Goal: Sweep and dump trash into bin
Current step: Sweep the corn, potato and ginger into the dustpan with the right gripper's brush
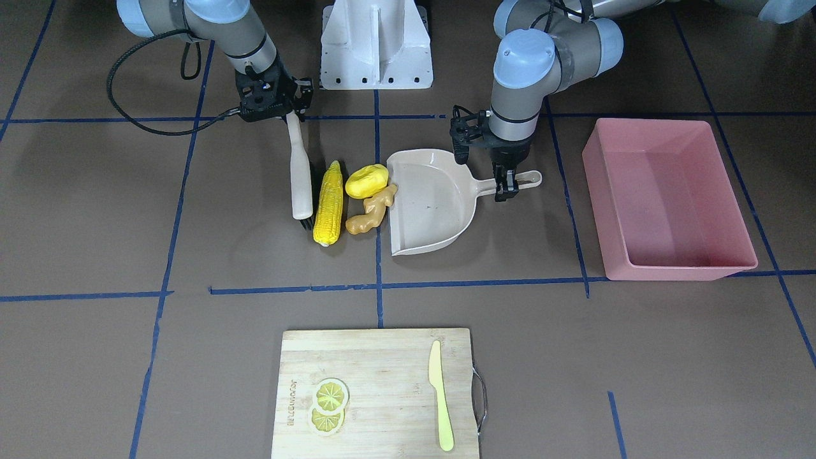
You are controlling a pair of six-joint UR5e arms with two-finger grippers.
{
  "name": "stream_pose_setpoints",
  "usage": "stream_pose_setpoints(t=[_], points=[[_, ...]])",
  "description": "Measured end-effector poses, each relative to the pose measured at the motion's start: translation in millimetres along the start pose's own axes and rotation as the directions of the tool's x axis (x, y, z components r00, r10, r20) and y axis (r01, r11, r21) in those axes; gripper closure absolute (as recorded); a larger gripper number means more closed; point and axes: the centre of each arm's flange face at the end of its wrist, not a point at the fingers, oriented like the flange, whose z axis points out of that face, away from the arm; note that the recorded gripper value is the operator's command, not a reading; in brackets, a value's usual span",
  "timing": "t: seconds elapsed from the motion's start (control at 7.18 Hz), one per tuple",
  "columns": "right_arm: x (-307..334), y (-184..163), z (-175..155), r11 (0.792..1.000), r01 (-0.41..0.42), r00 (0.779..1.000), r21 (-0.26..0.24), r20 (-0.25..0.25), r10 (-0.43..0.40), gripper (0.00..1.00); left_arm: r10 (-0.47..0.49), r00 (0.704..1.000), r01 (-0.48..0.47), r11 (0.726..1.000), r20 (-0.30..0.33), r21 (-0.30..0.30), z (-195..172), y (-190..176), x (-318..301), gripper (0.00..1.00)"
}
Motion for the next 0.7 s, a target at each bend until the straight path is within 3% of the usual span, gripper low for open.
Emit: stream_pose_setpoints(t=[0.7], points=[[-44, -8, 11, 1.0, -0.028, 0.999, -0.001, 0.02, 0.028, 0.99, -0.085, 0.996, 0.084, 0.996, 0.003, 0.015, 0, -37, -10, 0.73]])
